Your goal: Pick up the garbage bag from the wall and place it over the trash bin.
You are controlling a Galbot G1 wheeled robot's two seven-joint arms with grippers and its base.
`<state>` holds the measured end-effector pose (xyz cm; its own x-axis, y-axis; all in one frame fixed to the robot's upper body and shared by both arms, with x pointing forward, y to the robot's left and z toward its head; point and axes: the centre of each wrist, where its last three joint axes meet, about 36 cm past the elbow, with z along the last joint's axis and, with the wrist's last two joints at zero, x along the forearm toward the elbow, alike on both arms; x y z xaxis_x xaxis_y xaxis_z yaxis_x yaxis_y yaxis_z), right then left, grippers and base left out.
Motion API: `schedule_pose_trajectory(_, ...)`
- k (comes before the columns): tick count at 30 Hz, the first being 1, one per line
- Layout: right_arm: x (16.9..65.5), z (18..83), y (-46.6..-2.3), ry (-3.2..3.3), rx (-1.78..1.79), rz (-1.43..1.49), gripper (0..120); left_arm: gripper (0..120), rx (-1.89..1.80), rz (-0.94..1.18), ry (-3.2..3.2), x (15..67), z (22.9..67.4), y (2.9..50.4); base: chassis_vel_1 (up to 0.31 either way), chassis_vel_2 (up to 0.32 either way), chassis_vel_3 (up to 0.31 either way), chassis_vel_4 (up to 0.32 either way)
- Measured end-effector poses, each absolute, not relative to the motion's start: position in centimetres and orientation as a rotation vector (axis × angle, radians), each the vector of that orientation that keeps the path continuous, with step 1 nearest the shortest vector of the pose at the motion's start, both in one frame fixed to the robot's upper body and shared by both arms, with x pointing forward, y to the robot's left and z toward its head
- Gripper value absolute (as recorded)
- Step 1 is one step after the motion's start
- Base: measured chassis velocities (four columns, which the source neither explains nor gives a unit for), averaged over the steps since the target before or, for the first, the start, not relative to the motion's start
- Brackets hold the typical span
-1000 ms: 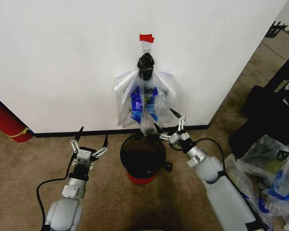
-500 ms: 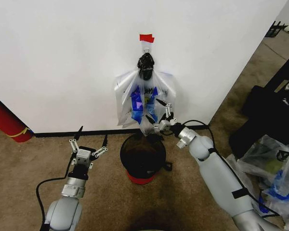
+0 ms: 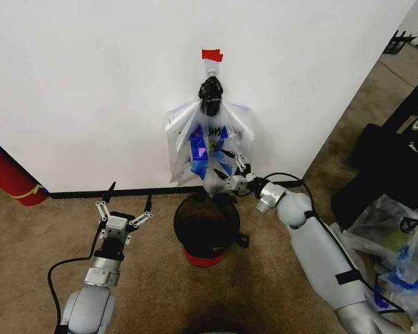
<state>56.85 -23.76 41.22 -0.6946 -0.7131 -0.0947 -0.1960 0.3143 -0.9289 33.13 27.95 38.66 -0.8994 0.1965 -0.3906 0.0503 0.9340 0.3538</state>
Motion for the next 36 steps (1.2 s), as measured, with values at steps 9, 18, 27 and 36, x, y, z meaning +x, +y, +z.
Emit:
schedule_pose_trajectory(9,54.9,39.4,-24.9,2.204,-0.684,-1.306,27,100,0.184,0.462,2.662,33.1,38.5,27.5,0.0,0.0,0.0,0.0)
schedule_pose_trajectory(18,50.5,37.2,-22.1,2.534,-0.579,-0.734,0,100,0.209,0.406,2.647,33.2,38.9,26.4,0.0,0.0,0.0,0.0)
schedule_pose_trajectory(27,45.9,37.2,-17.5,2.652,-0.562,-0.088,0,100,0.307,0.101,2.628,33.4,40.4,24.4,0.0,0.0,0.0,0.0)
schedule_pose_trajectory(36,44.4,38.6,-14.4,2.663,-0.499,0.378,0,100,0.443,-0.001,2.653,34.8,42.1,22.5,0.0,0.0,0.0,0.0)
